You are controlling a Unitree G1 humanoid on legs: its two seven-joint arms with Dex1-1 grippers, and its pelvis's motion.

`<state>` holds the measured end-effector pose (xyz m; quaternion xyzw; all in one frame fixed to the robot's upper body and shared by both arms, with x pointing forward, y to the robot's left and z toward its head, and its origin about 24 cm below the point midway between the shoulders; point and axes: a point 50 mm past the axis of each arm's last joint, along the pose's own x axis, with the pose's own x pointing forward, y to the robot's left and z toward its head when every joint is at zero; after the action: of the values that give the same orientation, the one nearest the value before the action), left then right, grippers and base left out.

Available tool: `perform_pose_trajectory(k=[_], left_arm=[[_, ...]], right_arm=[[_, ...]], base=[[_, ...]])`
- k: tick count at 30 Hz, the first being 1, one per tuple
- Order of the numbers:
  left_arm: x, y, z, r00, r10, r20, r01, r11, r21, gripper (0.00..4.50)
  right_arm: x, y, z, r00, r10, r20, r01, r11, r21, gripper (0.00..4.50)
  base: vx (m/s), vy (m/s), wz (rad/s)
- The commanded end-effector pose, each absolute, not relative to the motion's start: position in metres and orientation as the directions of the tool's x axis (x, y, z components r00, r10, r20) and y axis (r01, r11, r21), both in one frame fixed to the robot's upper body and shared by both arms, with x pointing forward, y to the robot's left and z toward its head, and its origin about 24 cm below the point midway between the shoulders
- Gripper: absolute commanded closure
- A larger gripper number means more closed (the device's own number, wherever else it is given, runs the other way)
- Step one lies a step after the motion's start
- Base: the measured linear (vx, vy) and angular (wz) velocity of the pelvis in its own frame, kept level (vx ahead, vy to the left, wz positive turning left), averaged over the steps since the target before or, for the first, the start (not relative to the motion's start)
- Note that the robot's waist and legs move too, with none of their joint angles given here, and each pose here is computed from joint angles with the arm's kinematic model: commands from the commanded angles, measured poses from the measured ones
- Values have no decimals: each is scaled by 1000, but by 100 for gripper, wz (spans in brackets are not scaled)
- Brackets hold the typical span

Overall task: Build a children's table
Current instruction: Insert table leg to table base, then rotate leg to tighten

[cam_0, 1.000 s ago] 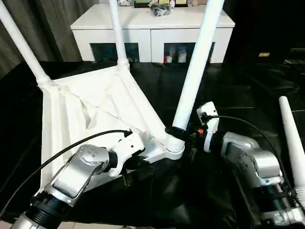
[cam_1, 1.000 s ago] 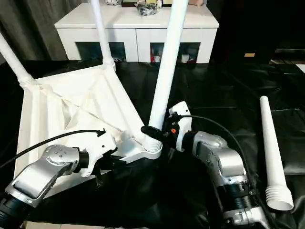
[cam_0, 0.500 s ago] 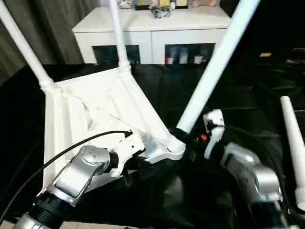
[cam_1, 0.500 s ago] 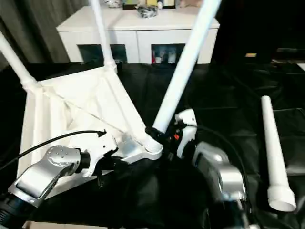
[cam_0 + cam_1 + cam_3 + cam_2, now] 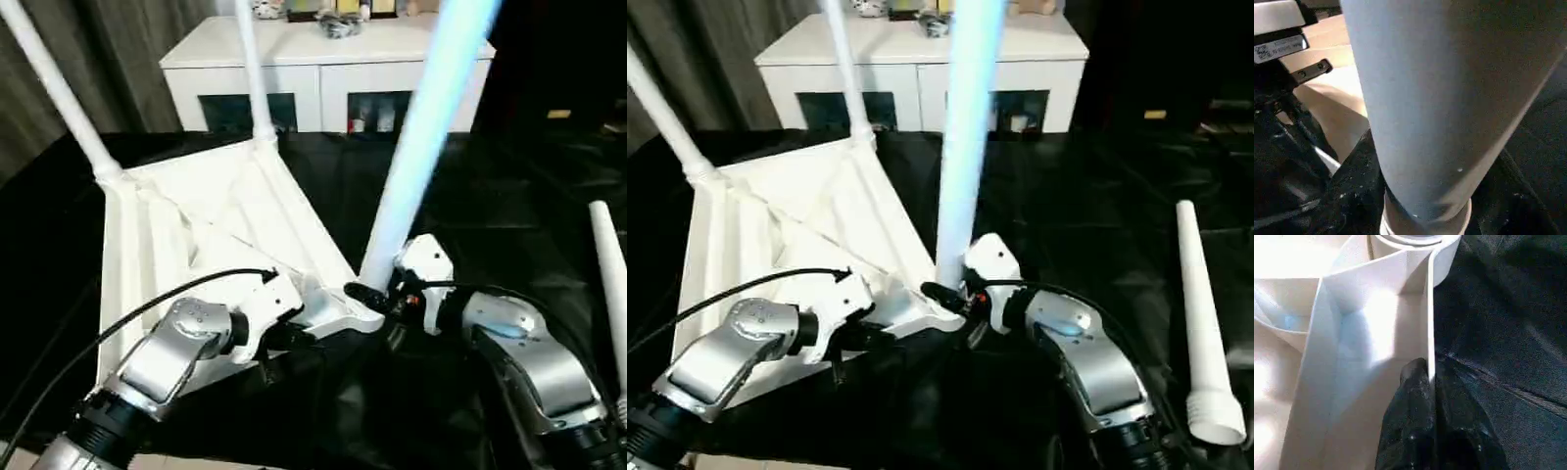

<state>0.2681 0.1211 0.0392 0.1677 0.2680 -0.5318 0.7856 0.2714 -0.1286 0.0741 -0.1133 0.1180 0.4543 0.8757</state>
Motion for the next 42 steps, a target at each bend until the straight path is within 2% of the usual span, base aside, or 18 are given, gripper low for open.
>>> perform_pose_trajectory(k=[1, 6, 9, 16, 29, 33, 35, 37, 38, 39, 42], left_arm=[[279, 123, 51, 373, -734, -567, 906, 420, 52, 450], [277, 123, 50, 375, -738, -561, 905, 423, 50, 450], [277, 124, 50, 378, -738, -559, 904, 425, 49, 450], [279, 127, 51, 388, -733, -559, 899, 435, 54, 450], [281, 131, 53, 392, -727, -564, 897, 438, 58, 450], [288, 137, 50, 448, -696, -561, 860, 507, 59, 450], [301, 139, 46, 552, -620, -558, 777, 625, 74, 450], [305, 140, 44, 585, -587, -559, 744, 663, 81, 450], [317, 140, 40, 660, -499, -562, 647, 757, 88, 450], [317, 140, 40, 660, -499, -562, 647, 757, 88, 450], [331, 127, 37, 725, -411, -553, 537, 839, 81, 450]], right_arm=[[259, -123, 38, 415, 783, -463, -858, 506, 87, 263], [269, -122, 37, 426, 793, -436, -825, 538, 172, 263], [272, -126, 30, 422, 781, -459, -805, 557, 207, 263], [264, -130, 19, 385, 771, -508, -804, 550, 226, 263], [262, -130, 8, 376, 753, -541, -790, 566, 238, 263], [279, -131, 8, 522, 667, -532, -715, 682, 154, 263], [292, -131, 8, 635, 569, -523, -612, 783, 108, 263], [297, -131, 8, 669, 533, -519, -574, 813, 95, 263], [306, -129, 7, 737, 441, -511, -474, 878, 75, 263], [306, -129, 7, 737, 441, -511, -474, 878, 75, 263], [316, -124, 5, 793, 327, -513, -340, 938, 71, 263]], base=[[0, 0, 0], [0, 0, 0], [0, 0, 0], [0, 0, 0], [0, 0, 0], [0, 0, 0], [0, 0, 0], [0, 0, 0], [0, 0, 0], [0, 0, 0], [0, 0, 0]])
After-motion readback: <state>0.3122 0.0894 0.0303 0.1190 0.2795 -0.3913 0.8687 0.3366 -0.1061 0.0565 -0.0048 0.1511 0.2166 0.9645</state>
